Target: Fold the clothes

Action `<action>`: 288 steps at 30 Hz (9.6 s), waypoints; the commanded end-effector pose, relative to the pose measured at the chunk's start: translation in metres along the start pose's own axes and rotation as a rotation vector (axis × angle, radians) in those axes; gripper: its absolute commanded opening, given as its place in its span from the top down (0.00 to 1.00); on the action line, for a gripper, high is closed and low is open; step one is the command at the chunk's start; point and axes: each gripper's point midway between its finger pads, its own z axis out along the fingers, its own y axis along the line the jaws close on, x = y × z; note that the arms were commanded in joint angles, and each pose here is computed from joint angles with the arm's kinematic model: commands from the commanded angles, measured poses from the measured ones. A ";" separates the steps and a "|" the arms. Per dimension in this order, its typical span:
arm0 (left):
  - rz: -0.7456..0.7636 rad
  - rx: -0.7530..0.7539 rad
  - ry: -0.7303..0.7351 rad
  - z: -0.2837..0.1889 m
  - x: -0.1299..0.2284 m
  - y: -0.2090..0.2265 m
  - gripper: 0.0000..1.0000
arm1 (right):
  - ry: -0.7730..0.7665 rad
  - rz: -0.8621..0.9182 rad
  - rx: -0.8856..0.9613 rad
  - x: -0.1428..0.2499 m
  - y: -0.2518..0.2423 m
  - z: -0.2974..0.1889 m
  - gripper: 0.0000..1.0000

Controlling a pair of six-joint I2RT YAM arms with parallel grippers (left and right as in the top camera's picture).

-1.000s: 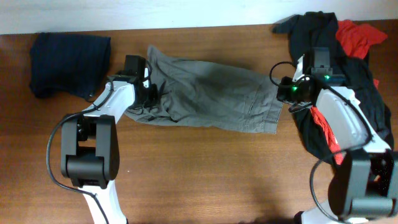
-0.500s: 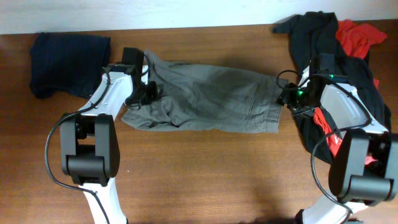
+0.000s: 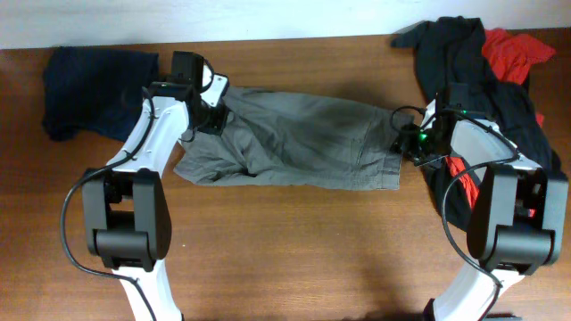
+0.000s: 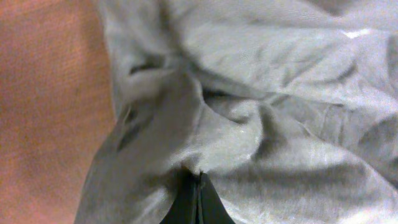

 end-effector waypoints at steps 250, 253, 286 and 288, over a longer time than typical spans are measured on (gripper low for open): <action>-0.121 0.491 0.328 -0.004 0.057 -0.020 0.05 | -0.054 -0.575 -0.171 0.039 0.199 -0.102 0.02; -0.142 0.558 0.302 0.006 0.057 -0.035 0.05 | -0.059 -0.562 -0.168 0.035 0.195 -0.103 0.02; -0.472 0.715 0.061 0.045 -0.012 -0.075 0.99 | -0.089 -0.506 -0.151 0.014 0.175 -0.107 0.02; -0.561 0.729 0.007 0.041 -0.022 -0.048 0.99 | -0.091 -0.505 -0.151 0.013 0.175 -0.107 0.02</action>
